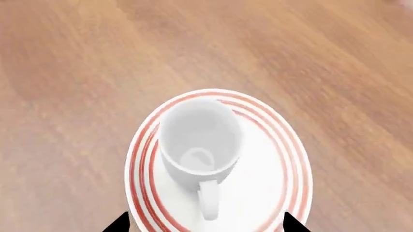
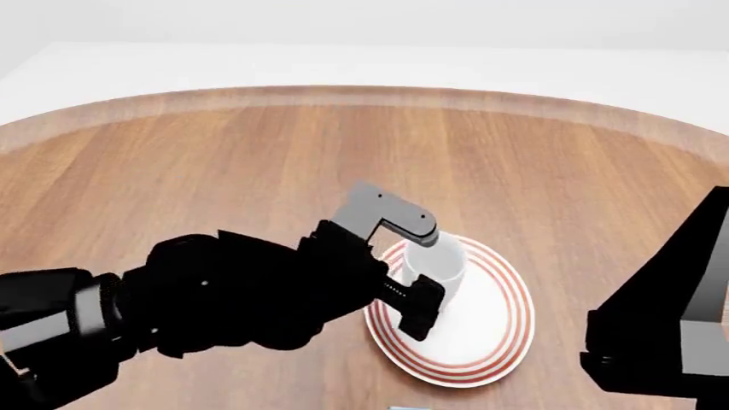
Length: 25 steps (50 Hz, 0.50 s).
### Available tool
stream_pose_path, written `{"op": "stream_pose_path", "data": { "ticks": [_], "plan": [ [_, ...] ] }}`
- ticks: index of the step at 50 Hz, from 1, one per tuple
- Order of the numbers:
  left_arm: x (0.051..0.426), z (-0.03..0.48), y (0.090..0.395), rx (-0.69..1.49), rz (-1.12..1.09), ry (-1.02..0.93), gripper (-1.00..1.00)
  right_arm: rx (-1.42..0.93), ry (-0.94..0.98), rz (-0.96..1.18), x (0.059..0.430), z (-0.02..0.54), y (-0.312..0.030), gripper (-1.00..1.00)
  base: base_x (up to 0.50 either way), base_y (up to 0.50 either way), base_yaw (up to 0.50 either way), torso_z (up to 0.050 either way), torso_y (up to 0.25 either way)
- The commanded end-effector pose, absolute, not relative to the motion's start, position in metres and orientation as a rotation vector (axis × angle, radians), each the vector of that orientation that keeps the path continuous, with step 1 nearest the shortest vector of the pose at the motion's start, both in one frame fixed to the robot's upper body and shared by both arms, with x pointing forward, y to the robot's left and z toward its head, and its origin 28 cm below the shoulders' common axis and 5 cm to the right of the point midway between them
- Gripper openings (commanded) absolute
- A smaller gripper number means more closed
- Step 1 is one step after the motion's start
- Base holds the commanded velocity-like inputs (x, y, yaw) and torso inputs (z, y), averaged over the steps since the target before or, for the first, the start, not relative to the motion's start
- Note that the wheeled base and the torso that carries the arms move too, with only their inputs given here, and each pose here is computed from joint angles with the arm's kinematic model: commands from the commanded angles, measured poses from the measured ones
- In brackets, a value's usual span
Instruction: Pick up the white mug and put it on the plate, and put the chocolate pudding to the right of the plate.
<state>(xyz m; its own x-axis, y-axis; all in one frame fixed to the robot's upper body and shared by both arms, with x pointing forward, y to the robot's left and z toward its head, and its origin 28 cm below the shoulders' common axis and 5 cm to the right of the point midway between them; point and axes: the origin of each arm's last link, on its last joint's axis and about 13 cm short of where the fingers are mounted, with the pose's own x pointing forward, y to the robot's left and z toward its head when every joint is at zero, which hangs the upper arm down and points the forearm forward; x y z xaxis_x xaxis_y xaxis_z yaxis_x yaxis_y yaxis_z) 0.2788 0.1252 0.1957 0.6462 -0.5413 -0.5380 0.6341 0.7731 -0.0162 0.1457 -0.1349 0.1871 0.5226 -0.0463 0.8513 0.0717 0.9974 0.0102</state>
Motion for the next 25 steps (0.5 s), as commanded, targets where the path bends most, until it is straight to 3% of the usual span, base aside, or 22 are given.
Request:
{"op": "stream_pose_path", "data": {
  "ticks": [1,25],
  "plan": [
    [0.246,0.23,0.14,0.162,-0.714,0.372,1.0,-0.054,-1.03,-0.075,0.145,0.188,-0.135,1.0,0.0,0.0,0.0,0.0,0.0],
    [0.208,0.268,0.212,0.02,-0.598,0.099,1.0,-0.055,-1.033,-0.069,0.144,0.19,-0.134,1.0,0.0,0.0,0.0,0.0,0.0]
  ]
}}
